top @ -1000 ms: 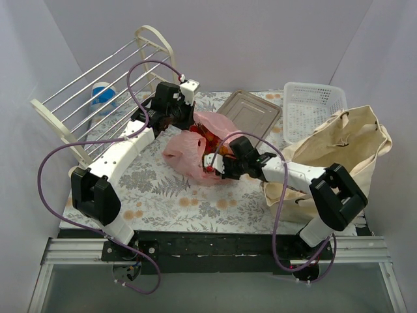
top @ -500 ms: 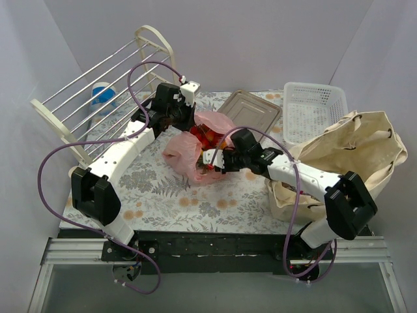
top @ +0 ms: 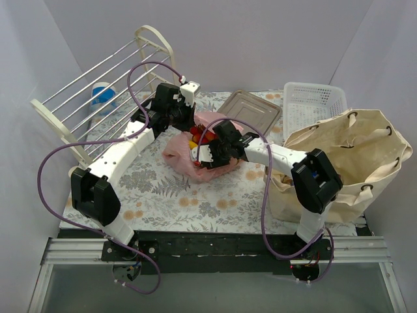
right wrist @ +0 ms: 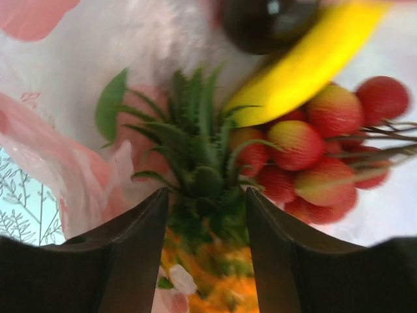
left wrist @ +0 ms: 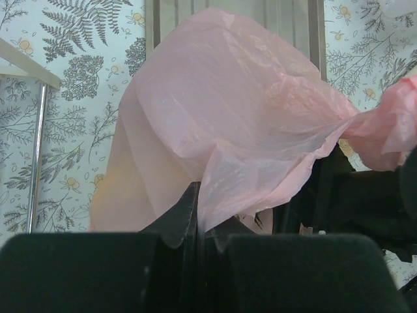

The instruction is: Untie the knot of the grocery bags and take out the mixed food

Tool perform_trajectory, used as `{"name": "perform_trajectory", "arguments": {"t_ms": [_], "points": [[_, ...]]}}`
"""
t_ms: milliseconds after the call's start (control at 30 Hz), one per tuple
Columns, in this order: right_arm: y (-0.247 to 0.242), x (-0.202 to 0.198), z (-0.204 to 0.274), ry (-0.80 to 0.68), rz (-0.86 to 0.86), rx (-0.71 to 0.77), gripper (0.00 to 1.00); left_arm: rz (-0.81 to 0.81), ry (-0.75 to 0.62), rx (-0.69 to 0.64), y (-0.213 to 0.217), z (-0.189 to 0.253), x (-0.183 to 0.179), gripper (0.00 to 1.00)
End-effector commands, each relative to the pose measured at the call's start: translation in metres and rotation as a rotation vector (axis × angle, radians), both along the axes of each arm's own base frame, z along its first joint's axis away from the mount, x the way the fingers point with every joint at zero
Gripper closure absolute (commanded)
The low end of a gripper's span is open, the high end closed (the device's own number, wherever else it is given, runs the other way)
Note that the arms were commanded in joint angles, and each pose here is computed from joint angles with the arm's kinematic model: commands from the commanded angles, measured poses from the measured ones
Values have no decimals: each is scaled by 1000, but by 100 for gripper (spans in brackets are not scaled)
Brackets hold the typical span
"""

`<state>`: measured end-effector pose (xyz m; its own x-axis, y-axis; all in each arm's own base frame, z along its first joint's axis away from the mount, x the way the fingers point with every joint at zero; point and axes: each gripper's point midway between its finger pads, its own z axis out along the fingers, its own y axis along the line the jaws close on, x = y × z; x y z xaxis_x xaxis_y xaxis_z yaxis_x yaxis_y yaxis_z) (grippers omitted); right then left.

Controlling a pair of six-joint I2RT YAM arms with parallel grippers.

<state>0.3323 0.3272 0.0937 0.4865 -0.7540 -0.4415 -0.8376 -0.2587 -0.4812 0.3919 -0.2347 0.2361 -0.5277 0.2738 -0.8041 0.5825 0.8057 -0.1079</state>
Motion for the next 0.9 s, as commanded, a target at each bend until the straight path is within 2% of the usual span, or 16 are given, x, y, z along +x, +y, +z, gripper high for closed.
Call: {"name": "perform_trajectory", "arguments": {"t_ms": [0, 33, 100, 333, 467, 500, 600, 733, 833, 867], "points": [[0, -4, -5, 4, 82, -81, 40, -3, -86, -41, 5, 39, -8, 100], [-2, -7, -9, 19, 89, -97, 36, -2, -86, -40, 5, 39, -8, 100], [-2, -8, -16, 23, 92, -114, 8, 0, -85, -39, 6, 39, -8, 100], [15, 12, -23, -175, 64, -84, 9, -8, -75, -46, 4, 38, -10, 100], [25, 35, -3, -274, -31, 3, 17, -16, -66, -47, 4, 36, -12, 100], [33, 41, 9, -309, -45, 55, 18, -17, -59, -47, 3, 34, -13, 100], [37, 45, 23, -355, -41, 93, 16, -25, -47, -52, 2, 33, -15, 100], [38, 34, 6, -318, 44, 32, 13, -30, -44, -55, 1, 32, -16, 100], [31, 30, -20, -252, 40, -38, 16, -25, -47, -55, 1, 33, -15, 100], [29, 29, -29, -228, 26, -53, 21, -24, -52, -54, 2, 34, -14, 100]]}}
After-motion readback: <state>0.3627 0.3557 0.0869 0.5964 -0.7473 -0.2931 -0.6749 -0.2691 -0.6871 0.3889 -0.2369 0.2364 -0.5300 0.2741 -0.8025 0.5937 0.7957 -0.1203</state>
